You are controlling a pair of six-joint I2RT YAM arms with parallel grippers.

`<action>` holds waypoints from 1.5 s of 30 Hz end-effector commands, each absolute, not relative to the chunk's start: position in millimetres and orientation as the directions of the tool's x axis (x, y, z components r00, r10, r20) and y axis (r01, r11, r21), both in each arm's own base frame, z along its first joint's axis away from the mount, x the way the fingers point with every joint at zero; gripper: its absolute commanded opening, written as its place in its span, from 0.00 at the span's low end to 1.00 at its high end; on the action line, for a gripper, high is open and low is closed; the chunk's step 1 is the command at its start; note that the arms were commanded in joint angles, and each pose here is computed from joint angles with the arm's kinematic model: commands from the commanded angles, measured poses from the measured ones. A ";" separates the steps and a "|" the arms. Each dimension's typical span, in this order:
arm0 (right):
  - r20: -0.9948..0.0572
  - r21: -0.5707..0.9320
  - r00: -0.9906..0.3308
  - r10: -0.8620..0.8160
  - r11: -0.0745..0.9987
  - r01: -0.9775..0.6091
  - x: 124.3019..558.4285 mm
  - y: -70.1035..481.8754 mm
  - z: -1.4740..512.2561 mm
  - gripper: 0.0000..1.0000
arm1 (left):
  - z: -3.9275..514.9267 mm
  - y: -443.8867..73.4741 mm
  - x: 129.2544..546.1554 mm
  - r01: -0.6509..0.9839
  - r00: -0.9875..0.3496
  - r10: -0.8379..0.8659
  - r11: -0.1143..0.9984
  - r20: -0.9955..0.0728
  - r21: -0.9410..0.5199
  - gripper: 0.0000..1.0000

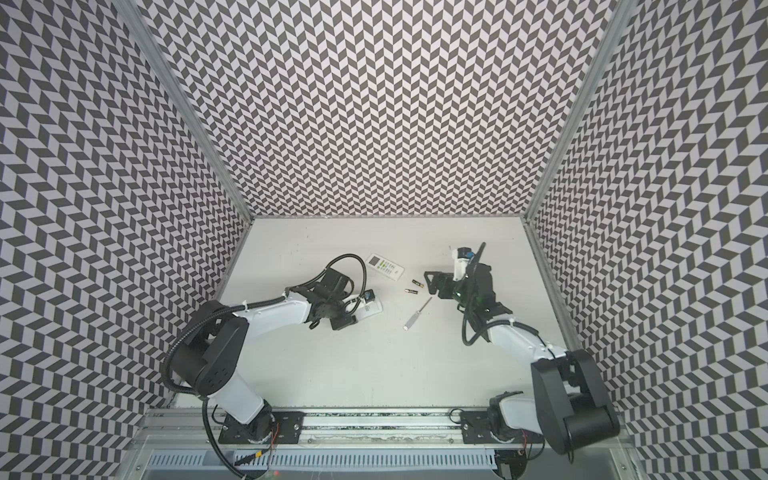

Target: Unload the batteries from the remote control

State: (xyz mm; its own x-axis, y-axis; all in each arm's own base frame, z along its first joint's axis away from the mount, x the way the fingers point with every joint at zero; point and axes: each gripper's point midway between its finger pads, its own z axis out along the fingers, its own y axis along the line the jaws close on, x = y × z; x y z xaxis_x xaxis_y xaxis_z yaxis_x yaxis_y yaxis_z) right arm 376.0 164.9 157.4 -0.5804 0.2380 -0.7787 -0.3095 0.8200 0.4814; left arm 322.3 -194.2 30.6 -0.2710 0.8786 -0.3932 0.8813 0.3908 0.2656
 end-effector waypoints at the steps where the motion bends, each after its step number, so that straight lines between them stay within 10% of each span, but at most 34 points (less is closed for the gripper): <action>1: -0.846 0.400 -0.505 0.171 0.830 -0.388 405.4 193.5 177.5 0.86 | 25.6 -153.4 336.0 0.811 -0.389 0.849 0.499 -0.357 0.303 0.53; 11: -0.819 0.235 -0.568 -0.081 0.856 -0.461 455.6 267.1 125.6 0.88 | 54.0 -55.5 368.6 0.533 -0.628 0.594 0.799 -0.503 0.278 0.53; 18: -0.776 0.149 -0.600 -0.197 0.866 -0.476 470.6 283.6 95.6 0.89 | 63.3 -57.2 373.3 0.536 -0.605 0.584 0.802 -0.541 0.266 0.99; 45: -0.676 0.080 -0.565 -0.474 0.715 -0.695 498.4 325.2 34.7 0.87 | 130.5 -71.0 406.1 0.491 -0.561 0.444 0.858 -0.699 0.151 1.00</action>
